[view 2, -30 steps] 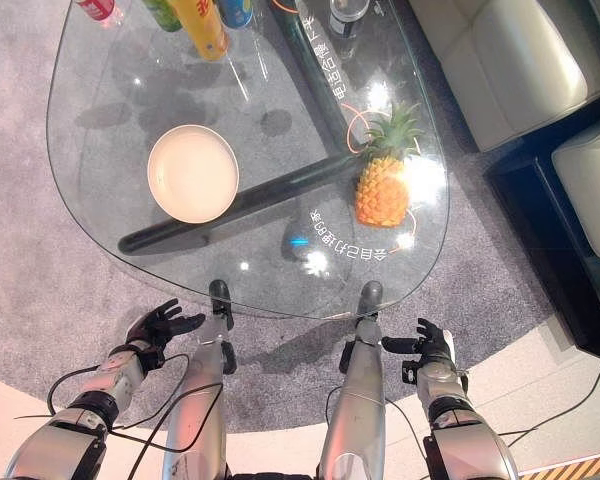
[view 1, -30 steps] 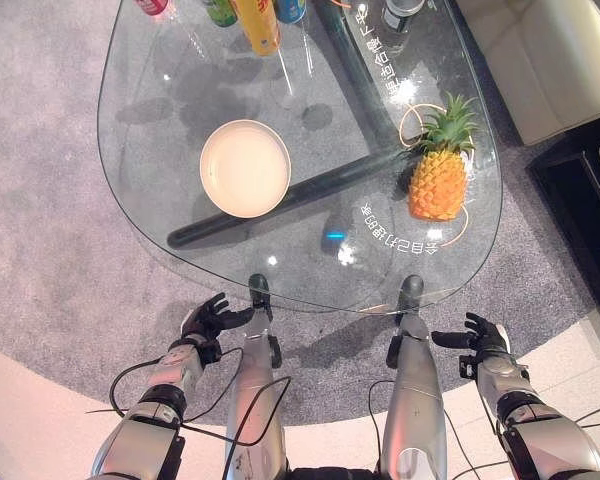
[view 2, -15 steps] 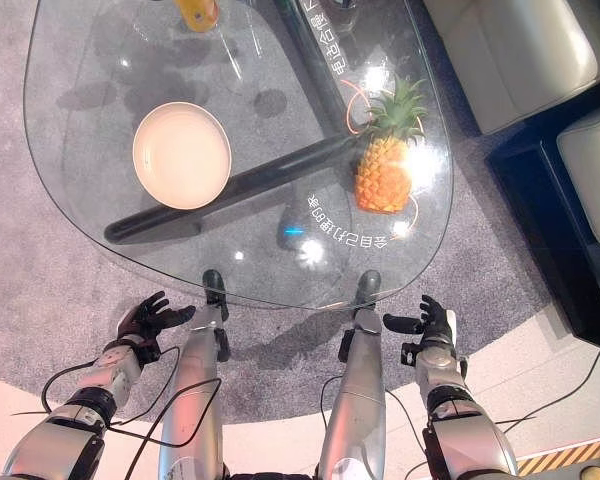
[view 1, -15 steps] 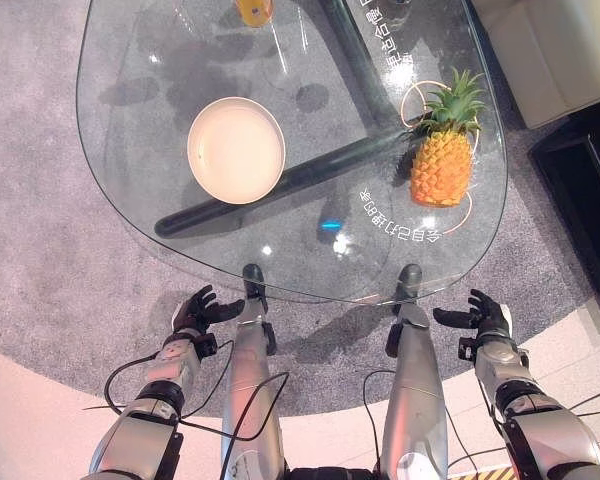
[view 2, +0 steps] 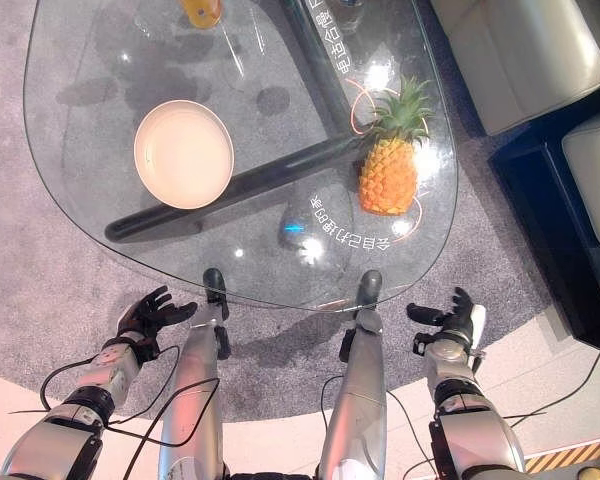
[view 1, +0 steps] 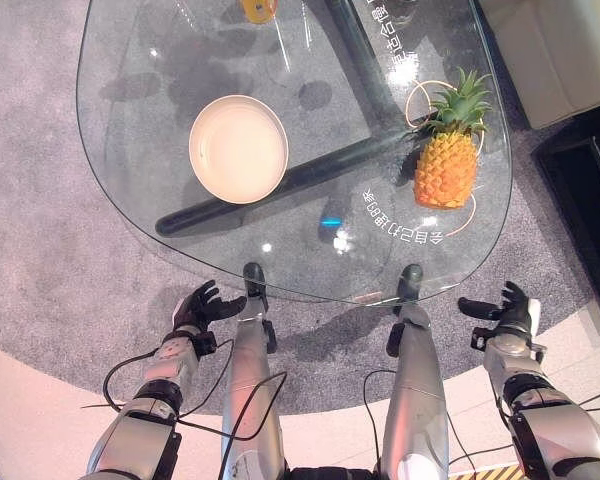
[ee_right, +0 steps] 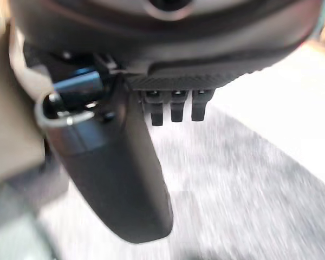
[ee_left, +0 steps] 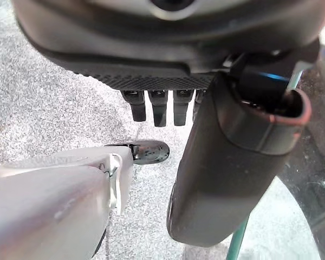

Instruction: Pick up the fruit to the plate

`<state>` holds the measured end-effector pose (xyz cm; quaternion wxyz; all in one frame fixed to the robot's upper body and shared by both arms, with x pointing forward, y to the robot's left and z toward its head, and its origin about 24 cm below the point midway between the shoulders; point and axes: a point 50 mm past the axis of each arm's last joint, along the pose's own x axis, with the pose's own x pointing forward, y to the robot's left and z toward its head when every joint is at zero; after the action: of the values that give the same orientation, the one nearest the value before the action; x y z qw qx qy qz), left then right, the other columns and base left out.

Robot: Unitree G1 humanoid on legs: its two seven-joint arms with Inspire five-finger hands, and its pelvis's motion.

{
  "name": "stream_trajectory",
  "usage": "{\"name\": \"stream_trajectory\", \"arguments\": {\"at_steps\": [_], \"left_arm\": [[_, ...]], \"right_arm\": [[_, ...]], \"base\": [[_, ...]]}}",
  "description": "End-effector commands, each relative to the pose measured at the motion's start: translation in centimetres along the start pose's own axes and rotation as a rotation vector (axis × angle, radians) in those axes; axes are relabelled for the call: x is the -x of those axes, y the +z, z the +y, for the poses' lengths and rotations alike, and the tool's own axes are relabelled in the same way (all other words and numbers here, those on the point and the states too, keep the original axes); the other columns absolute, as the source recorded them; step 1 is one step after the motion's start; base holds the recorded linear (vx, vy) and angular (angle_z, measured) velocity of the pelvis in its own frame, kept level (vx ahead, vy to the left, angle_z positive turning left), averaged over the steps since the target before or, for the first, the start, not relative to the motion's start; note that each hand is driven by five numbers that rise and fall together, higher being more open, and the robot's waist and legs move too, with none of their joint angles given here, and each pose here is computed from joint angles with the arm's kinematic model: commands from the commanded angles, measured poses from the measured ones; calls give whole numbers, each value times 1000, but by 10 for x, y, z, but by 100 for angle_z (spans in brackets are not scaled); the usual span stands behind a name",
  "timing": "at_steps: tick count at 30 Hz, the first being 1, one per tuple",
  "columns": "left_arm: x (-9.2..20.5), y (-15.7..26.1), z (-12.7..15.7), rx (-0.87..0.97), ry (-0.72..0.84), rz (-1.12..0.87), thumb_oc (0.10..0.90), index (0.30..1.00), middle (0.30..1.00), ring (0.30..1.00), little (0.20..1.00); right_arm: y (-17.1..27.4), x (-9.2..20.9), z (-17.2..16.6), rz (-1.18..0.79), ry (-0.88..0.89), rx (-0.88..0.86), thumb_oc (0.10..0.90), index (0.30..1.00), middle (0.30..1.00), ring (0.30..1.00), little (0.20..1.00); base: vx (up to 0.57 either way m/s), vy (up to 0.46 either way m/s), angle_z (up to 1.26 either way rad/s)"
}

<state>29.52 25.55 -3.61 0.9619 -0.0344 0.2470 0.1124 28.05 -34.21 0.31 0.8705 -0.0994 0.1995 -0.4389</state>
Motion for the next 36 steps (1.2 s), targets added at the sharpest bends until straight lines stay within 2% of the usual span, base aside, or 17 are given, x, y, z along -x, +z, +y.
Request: {"name": "stream_trajectory", "arguments": {"at_steps": [1, 6, 9, 17, 26, 31, 36], "left_arm": [[9, -14, 34, -45, 86, 32, 800, 900, 900, 900, 900], [8, -14, 33, -57, 83, 34, 800, 900, 900, 900, 900], [9, -16, 31, -57, 82, 36, 800, 900, 900, 900, 900], [10, -16, 33, -48, 84, 42, 800, 900, 900, 900, 900], [12, -25, 32, -30, 86, 51, 800, 900, 900, 900, 900], [14, -32, 27, -13, 82, 52, 800, 900, 900, 900, 900], [16, -39, 25, -11, 76, 59, 800, 900, 900, 900, 900]], "right_arm": [[22, -17, -55, -79, -324, -109, 800, 900, 900, 900, 900], [49, -18, -65, -169, -417, -274, 800, 900, 900, 900, 900], [83, -8, -59, -302, -429, -419, 800, 900, 900, 900, 900], [133, 13, -53, -535, -384, -567, 800, 900, 900, 900, 900], [179, 61, -32, -827, -254, -562, 800, 900, 900, 900, 900], [191, 98, -10, -961, -58, -548, 800, 900, 900, 900, 900], [193, 118, 6, -1008, 75, -512, 800, 900, 900, 900, 900]], "base": [[0, 0, 0], [0, 0, 0], [0, 0, 0], [-5, 14, 2], [-4, 40, 0], [4, 25, -1], [5, 10, -1]]}}
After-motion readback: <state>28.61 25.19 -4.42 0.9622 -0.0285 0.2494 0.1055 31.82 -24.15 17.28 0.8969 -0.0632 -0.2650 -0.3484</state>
